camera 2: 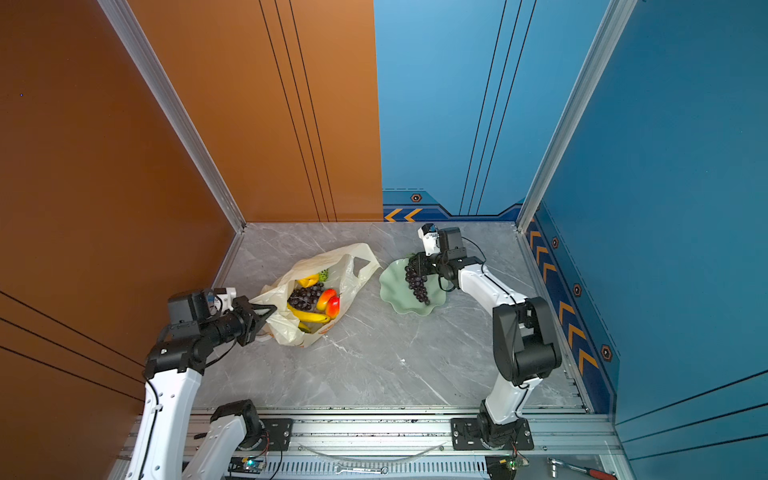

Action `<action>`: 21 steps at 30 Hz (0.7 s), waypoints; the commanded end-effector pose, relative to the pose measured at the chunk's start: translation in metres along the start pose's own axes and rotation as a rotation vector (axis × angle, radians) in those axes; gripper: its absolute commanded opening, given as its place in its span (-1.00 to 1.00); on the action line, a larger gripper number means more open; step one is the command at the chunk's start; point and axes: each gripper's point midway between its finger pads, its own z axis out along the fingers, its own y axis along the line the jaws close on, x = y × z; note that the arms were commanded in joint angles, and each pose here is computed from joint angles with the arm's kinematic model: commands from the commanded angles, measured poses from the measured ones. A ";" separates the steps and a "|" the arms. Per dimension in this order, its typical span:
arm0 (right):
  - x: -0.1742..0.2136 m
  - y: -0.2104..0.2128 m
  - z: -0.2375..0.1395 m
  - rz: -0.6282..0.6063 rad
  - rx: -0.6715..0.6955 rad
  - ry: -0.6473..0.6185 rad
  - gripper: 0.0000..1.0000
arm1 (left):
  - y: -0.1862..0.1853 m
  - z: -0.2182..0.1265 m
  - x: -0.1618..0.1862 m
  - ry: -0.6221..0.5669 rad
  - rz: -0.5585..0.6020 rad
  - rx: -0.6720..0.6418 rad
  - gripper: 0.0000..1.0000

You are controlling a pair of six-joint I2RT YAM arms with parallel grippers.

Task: Place the fruits into the plastic bag
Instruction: 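Lift the grapes with leaf off the plate with the right gripper, then carry the grapes over to the bag mouth held by the left gripper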

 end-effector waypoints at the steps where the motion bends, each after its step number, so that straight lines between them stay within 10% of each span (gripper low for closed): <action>1: -0.017 0.013 -0.021 -0.041 -0.009 -0.067 -0.62 | -0.001 -0.003 0.001 -0.003 0.027 -0.001 -1.00; 21: -0.093 0.081 -0.125 -0.145 -0.068 -0.287 -0.62 | -0.011 -0.002 0.004 0.017 0.048 0.015 -1.00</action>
